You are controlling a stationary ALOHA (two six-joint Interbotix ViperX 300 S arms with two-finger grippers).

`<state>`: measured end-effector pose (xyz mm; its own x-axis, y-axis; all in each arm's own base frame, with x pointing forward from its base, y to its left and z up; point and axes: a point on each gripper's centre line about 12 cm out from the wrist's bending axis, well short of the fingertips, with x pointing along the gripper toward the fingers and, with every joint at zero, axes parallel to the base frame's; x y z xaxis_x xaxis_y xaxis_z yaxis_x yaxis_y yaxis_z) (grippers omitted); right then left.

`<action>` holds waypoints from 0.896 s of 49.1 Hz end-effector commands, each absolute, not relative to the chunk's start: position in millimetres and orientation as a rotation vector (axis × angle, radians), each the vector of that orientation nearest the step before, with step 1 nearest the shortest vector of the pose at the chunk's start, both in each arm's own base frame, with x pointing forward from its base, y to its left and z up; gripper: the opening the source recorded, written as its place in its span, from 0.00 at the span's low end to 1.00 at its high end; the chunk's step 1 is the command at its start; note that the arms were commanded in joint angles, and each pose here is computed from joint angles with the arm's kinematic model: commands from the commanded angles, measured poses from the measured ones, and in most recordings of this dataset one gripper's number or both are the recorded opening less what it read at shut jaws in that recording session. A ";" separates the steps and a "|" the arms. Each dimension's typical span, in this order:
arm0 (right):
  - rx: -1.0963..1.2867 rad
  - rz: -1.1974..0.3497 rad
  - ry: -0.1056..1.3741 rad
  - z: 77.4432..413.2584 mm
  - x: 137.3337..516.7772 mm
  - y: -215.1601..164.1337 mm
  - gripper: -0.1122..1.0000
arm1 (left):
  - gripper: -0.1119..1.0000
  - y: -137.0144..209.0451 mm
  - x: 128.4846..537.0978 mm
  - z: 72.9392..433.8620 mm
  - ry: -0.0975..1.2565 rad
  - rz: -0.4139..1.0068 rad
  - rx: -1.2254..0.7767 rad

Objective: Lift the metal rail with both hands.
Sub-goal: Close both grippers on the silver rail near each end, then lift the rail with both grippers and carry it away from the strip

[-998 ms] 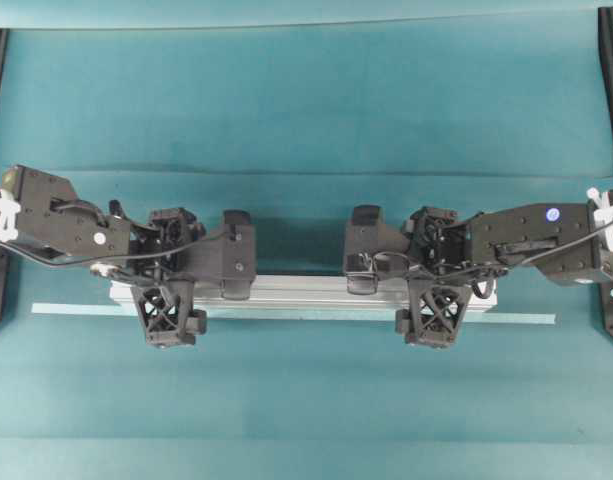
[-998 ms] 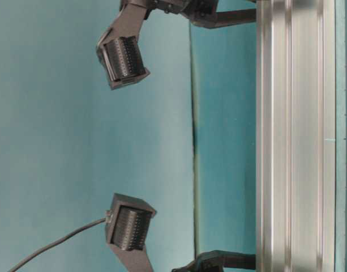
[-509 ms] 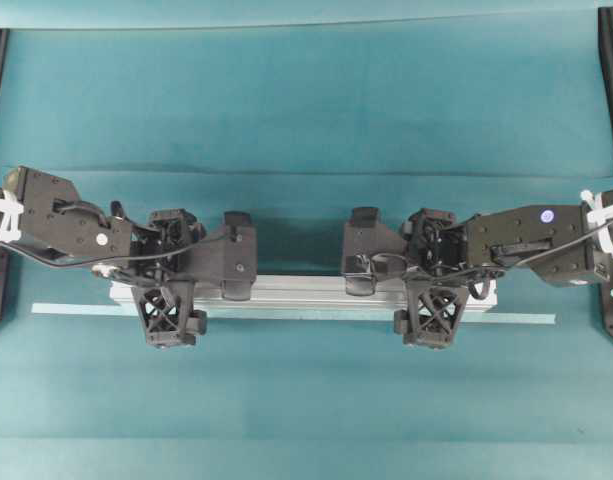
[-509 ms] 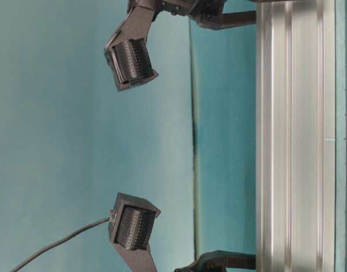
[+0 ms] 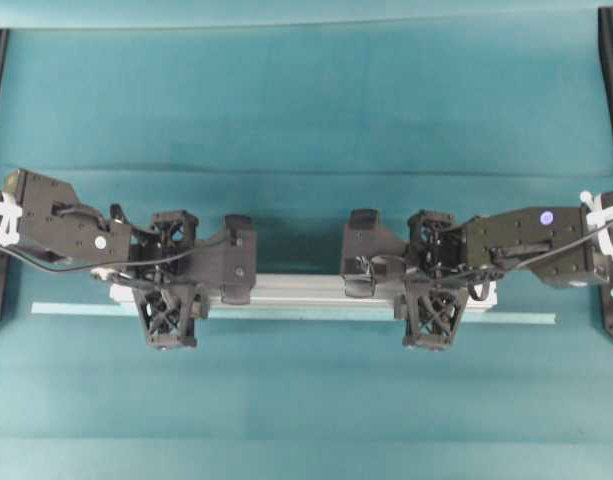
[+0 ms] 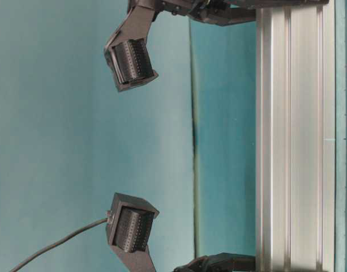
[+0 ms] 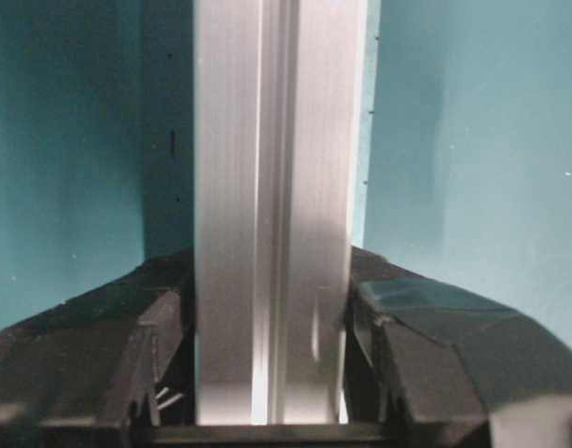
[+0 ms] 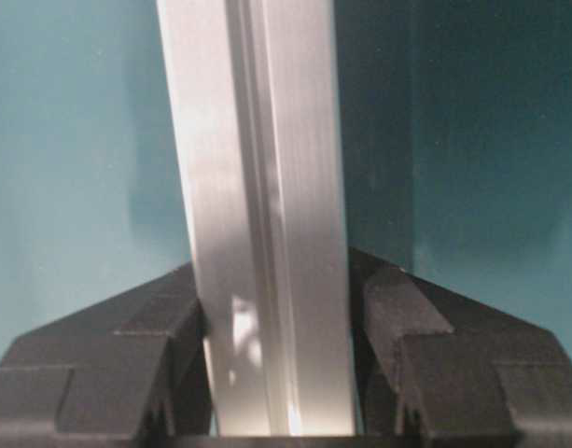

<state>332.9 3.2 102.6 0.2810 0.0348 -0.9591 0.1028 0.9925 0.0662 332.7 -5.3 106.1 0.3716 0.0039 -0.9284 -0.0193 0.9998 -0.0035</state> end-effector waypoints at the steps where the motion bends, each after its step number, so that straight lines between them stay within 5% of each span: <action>1: 0.133 -0.051 1.286 101.6 334.9 2.4 0.45 | 0.43 -7.7 337.0 113.0 1.155 0.012 -0.021; 19: 0.133 -0.050 1.268 110.0 338.3 2.4 0.45 | 0.43 -7.7 336.8 119.9 1.144 0.011 -0.020; 44: 0.159 -0.054 1.245 181.6 343.9 -4.0 0.45 | 0.43 -3.6 335.6 188.0 1.095 0.024 -0.027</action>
<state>337.2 1.0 156.7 0.2671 0.0480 -0.9625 0.1072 0.9911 0.0792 328.6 -4.8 162.2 0.3971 0.0067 -0.9177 -0.0280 0.9996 -0.0048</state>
